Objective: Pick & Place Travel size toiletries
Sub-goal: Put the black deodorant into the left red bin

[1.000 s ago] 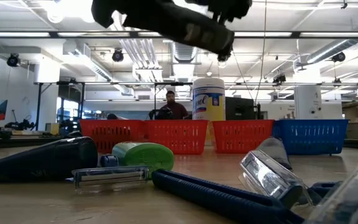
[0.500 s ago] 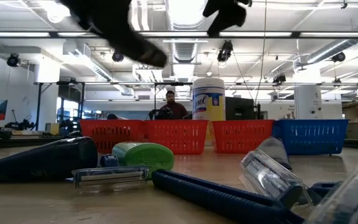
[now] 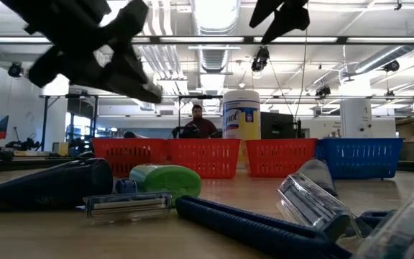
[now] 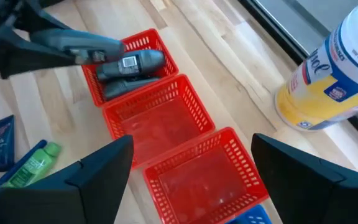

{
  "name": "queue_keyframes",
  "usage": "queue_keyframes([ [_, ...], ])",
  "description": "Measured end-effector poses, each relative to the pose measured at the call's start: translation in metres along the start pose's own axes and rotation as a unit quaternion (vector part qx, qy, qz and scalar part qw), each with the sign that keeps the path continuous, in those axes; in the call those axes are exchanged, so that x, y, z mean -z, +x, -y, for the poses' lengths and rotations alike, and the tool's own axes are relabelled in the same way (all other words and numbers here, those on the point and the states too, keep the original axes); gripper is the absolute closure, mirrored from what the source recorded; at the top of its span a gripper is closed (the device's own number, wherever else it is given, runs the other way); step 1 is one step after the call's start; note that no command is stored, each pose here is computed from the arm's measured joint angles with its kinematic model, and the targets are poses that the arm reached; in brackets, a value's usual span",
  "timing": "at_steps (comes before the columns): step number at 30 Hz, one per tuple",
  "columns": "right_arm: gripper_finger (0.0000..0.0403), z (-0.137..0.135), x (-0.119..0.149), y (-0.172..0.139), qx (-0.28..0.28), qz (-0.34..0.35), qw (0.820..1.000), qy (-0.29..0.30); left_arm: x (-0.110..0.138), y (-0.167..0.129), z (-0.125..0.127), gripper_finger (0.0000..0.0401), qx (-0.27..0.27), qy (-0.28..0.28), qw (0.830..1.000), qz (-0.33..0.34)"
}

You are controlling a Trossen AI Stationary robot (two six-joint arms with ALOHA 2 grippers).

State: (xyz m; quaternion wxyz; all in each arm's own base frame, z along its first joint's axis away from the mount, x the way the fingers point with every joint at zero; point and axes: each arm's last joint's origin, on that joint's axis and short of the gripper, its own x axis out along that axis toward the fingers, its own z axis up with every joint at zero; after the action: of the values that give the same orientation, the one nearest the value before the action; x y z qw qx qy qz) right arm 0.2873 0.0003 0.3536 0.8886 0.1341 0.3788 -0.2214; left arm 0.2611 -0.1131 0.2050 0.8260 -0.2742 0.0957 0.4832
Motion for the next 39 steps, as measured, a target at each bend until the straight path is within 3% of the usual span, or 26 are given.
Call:
queue_keyframes([
  [5, 0.0093, 0.001, 0.005, 0.005, 0.004, -0.009, 1.0, 0.001, 0.001, 0.027, -0.005, 0.0194, -0.031, 0.029, 0.999, 0.009],
  [11, 0.0095, 0.001, 0.009, 0.009, 0.009, -0.017, 1.0, -0.001, 0.011, 0.054, -0.019, 0.0193, -0.068, 0.019, 0.997, -0.022],
  [19, 0.0071, 0.002, 0.012, 0.012, 0.015, -0.02, 1.0, 0.009, 0.025, 0.066, -0.028, 0.0191, -0.059, -0.001, 0.998, -0.005],
  [27, 0.0053, 0.003, 0.012, 0.012, 0.022, -0.017, 1.0, 0.009, 0.029, 0.068, -0.024, 0.019, -0.04, 0.016, 0.999, -0.022],
  [39, 0.0081, 0.002, 0.012, 0.012, 0.022, -0.017, 1.0, 0.009, 0.034, 0.068, -0.028, 0.019, -0.035, 0.053, 0.997, -0.05],
])
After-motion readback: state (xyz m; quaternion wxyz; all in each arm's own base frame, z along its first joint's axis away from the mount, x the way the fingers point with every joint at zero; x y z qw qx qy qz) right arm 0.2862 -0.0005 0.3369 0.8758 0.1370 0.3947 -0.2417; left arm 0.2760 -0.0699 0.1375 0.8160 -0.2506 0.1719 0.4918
